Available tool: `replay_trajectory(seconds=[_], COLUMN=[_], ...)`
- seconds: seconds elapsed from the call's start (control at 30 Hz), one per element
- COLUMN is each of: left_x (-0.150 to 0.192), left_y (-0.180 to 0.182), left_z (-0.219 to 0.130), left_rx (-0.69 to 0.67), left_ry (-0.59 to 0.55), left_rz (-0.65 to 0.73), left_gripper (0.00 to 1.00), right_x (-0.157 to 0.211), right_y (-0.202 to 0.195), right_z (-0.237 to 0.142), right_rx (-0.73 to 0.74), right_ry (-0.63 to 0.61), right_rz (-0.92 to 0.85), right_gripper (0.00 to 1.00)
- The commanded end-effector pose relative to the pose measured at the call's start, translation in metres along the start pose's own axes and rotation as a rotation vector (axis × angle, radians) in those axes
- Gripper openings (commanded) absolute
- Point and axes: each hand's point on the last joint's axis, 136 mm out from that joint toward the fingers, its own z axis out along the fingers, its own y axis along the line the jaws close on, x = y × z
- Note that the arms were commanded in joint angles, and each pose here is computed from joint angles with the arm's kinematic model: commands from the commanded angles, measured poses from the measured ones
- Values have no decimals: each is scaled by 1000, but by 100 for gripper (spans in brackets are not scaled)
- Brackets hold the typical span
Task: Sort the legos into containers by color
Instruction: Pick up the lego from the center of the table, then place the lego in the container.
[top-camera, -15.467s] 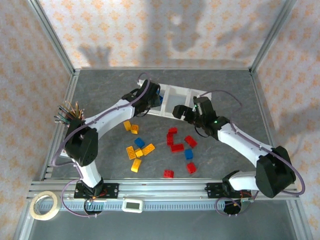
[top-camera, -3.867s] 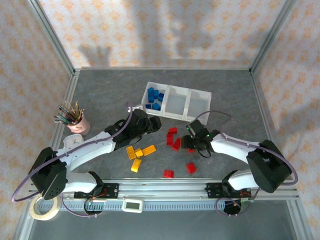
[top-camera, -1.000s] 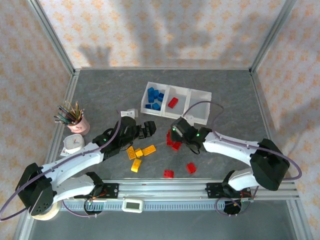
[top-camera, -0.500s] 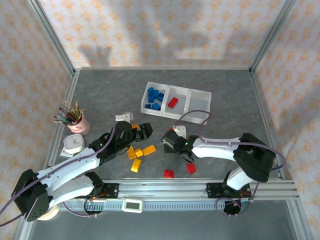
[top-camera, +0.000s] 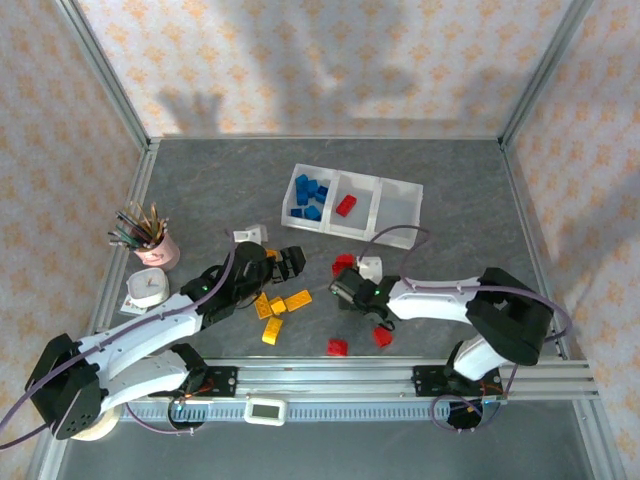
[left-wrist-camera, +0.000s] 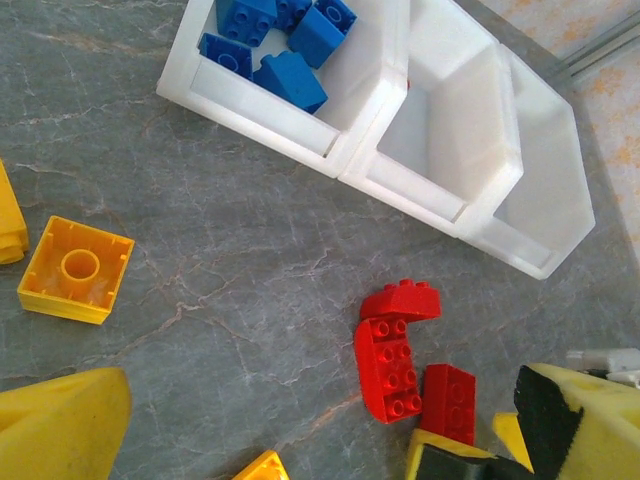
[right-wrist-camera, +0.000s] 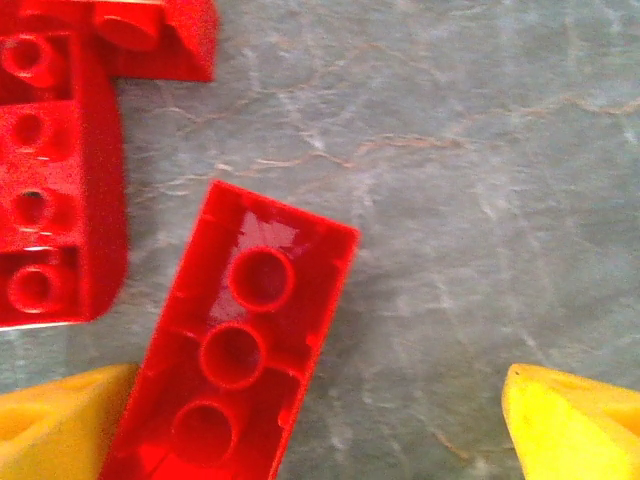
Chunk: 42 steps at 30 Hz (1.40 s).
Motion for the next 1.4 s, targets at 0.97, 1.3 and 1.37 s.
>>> replay_trajectory(seconds=[0.97,1.3,1.37], left_x=[-21,-57,-64], left_y=[-24,-30,-28], left_z=[3,4,6], left_rx=[30,1,-4], left_ry=[-37,-93,-100], left_rz=[29,42,38], left_gripper=[99,99,99], right_x=[-56,-150,-171], right_y=[-10,17,23], right_z=[-25,-21,-15], right_rx=[-43,-50,-47], right_ry=[-97,-203,-218], right_rz=[-20,-31,-32], right_gripper=[24,25,25])
